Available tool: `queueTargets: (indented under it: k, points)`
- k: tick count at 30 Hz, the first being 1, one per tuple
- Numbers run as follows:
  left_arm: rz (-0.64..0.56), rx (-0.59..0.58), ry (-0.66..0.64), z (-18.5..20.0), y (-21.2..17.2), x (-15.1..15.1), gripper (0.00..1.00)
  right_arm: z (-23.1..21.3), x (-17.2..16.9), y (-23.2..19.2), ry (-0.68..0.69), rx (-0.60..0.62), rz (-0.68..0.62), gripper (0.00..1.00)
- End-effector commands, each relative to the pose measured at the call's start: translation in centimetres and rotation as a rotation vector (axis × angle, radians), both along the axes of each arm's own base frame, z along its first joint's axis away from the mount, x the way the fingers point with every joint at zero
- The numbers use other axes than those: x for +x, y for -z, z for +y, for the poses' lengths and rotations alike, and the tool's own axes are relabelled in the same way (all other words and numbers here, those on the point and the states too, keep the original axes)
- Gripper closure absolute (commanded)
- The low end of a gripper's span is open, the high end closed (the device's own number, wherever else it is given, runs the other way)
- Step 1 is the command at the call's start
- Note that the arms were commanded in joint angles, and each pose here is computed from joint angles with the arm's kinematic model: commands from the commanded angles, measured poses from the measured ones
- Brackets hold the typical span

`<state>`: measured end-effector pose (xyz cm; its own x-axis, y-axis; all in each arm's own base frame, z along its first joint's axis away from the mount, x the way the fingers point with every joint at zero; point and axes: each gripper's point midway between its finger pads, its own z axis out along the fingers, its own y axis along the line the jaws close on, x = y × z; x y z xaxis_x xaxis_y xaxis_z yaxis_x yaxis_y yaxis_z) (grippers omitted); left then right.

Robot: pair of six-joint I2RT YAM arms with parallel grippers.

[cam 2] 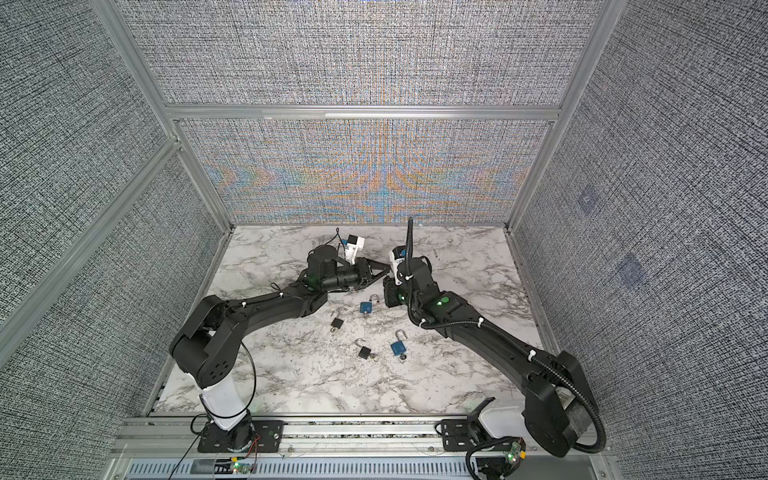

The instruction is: Lock with the key

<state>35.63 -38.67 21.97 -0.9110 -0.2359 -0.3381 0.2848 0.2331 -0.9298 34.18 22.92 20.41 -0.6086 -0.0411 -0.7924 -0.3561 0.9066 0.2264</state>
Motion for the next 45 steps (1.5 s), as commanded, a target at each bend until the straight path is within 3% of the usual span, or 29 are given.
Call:
queueTargets:
  k: [1, 3, 7, 11, 15, 19, 34, 45]
  points:
    - [-0.063, 0.001, -0.037, 1.2, -1.1, 1.0, 0.51, 0.0, -0.5, -0.7, -0.043, 0.021, 0.024, 1.00]
    - [-0.078, 0.028, -0.061, 2.3, -1.1, 1.5, 0.45, 0.1, -0.8, -1.2, -0.084, 0.048, 0.044, 1.00]
    - [-0.146, 0.085, -0.081, 4.2, -1.6, 2.0, 0.45, 0.4, -1.7, -2.3, -0.218, 0.118, 0.098, 1.00]
    - [-0.289, 0.146, -0.035, 4.8, -3.4, 1.3, 0.45, 0.8, -3.1, -3.6, -0.364, 0.225, 0.166, 1.00]
    - [-0.398, 0.222, -0.002, 5.4, -4.3, 0.4, 0.45, 1.0, -4.2, -4.0, -0.440, 0.277, 0.209, 1.00]
    - [-0.471, 0.223, 0.044, 5.4, -5.2, -0.8, 0.45, 1.9, -5.4, -4.3, -0.528, 0.335, 0.259, 1.00]
    - [-0.512, 0.100, 0.218, 3.8, -6.0, -3.0, 0.47, 2.6, -6.0, -4.2, -0.579, 0.380, 0.316, 1.00]
    - [-0.495, 0.047, 0.306, 3.5, -5.7, -4.6, 0.60, 3.3, -6.6, -4.3, -0.637, 0.436, 0.347, 1.00]
